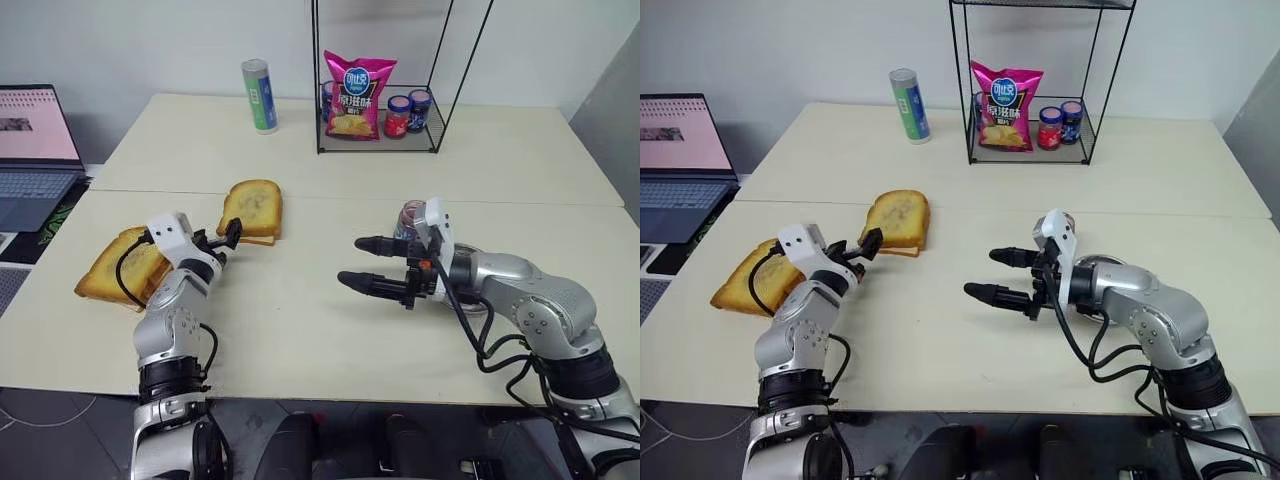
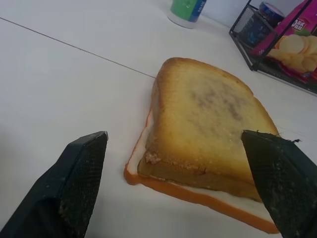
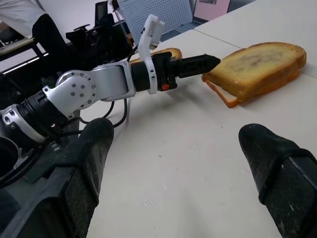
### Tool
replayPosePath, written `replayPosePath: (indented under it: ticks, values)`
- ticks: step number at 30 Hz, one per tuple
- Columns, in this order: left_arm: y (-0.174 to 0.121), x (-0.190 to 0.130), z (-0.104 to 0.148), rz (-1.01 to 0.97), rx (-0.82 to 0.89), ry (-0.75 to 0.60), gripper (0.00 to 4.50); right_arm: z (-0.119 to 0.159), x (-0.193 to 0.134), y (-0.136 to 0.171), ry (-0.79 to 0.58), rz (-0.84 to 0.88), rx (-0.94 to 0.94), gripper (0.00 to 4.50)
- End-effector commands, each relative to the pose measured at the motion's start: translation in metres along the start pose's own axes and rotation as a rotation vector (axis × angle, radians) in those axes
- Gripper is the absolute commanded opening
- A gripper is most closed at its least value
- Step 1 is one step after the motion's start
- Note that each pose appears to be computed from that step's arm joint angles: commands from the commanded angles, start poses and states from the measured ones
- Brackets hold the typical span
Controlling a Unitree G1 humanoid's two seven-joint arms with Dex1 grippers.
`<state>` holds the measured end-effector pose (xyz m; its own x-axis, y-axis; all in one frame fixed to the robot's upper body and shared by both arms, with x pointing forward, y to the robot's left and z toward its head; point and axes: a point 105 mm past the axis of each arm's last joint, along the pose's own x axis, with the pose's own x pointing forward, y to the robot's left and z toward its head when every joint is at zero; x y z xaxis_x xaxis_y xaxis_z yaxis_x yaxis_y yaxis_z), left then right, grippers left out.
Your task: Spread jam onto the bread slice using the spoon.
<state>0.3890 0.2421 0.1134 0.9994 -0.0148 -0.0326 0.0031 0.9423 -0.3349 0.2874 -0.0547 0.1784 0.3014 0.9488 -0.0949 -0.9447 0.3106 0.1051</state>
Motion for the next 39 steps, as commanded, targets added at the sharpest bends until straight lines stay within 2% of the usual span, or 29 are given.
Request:
replayPosePath:
  ticks: [1, 2, 5, 14, 25, 26, 34, 39]
  values:
    - [-0.006, 0.005, 0.004, -0.037, 0.034, -0.012, 4.5, 0.017, 0.0, 0.005, -0.07, -0.003, -0.031, 4.44]
    - [-0.006, 0.006, 0.001, -0.04, 0.032, -0.001, 4.5, 0.018, 0.0, 0.005, -0.076, -0.01, -0.031, 4.44]
    - [-0.01, 0.008, 0.0, -0.049, 0.051, -0.008, 3.99, 0.016, -0.003, 0.002, -0.077, -0.033, -0.032, 4.5]
    - [-0.01, 0.015, 0.006, -0.043, 0.078, -0.019, 2.04, 0.019, -0.006, 0.002, -0.088, -0.053, -0.016, 4.5]
    - [-0.009, 0.017, 0.014, -0.025, 0.091, -0.038, 0.12, 0.024, -0.004, 0.003, -0.102, -0.057, -0.01, 4.5]
    - [-0.009, 0.016, 0.016, -0.023, 0.093, -0.041, 0.01, 0.024, -0.004, 0.003, -0.102, -0.058, -0.009, 4.5]
    - [-0.01, 0.006, 0.045, -0.029, 0.095, -0.098, 0.01, 0.024, -0.007, 0.001, -0.098, -0.071, -0.008, 4.5]
    - [-0.031, -0.005, 0.062, -0.159, 0.107, -0.086, 0.01, 0.025, -0.011, 0.0, -0.09, -0.074, -0.01, 4.5]
